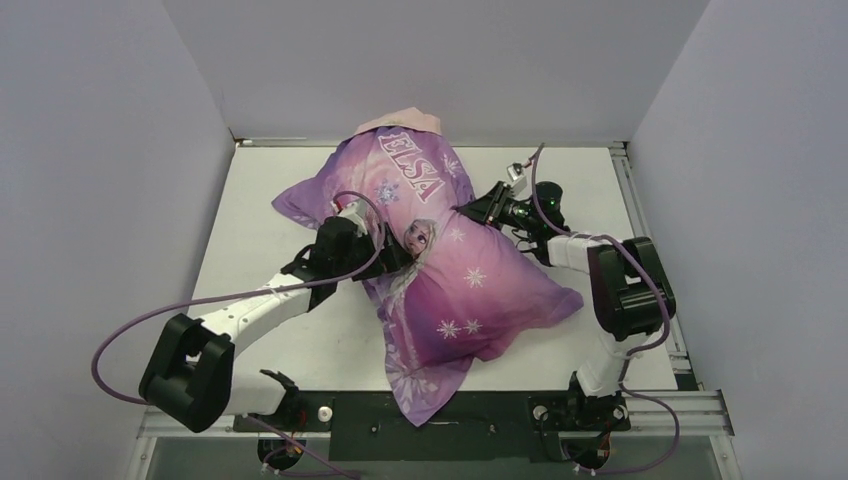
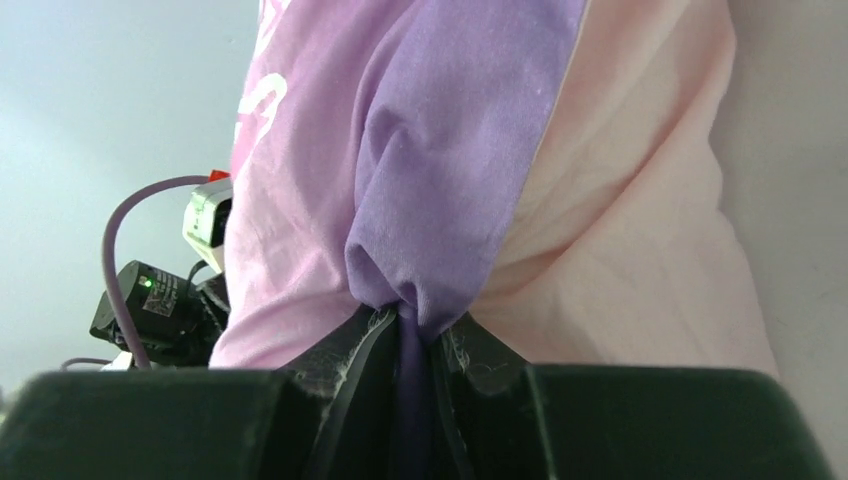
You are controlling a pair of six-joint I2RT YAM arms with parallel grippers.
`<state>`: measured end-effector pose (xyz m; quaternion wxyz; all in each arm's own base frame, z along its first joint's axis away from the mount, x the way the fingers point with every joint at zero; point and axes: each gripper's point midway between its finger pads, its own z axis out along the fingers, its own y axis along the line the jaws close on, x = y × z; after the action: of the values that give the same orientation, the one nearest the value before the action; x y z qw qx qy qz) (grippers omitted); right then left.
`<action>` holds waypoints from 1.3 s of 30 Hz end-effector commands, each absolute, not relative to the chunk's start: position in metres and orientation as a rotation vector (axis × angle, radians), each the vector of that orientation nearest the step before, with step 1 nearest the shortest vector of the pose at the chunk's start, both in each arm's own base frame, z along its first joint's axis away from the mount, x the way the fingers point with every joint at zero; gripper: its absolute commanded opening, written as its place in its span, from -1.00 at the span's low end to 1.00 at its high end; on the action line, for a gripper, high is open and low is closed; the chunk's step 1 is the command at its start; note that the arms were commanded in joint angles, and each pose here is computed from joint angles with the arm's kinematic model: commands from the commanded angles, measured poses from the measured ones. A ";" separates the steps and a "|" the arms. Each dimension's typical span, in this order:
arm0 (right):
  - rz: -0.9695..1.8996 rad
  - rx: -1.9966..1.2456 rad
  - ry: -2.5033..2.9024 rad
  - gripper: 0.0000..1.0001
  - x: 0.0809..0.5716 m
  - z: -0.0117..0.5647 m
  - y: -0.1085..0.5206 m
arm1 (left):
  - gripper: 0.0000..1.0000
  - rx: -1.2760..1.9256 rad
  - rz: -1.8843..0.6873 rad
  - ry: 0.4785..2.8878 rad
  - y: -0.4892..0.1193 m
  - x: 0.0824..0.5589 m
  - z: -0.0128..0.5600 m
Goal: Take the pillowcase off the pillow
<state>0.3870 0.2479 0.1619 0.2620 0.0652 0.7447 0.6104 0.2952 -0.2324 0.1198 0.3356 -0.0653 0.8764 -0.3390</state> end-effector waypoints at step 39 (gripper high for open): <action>1.180 -0.710 2.118 0.40 0.288 0.257 0.367 | 0.93 -0.299 -0.644 2.045 -0.144 0.284 0.199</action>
<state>0.2960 0.3750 0.2460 0.3067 -0.2503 0.7908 0.4668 0.2958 -0.1790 0.1688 0.4319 -0.1235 0.8327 -0.3238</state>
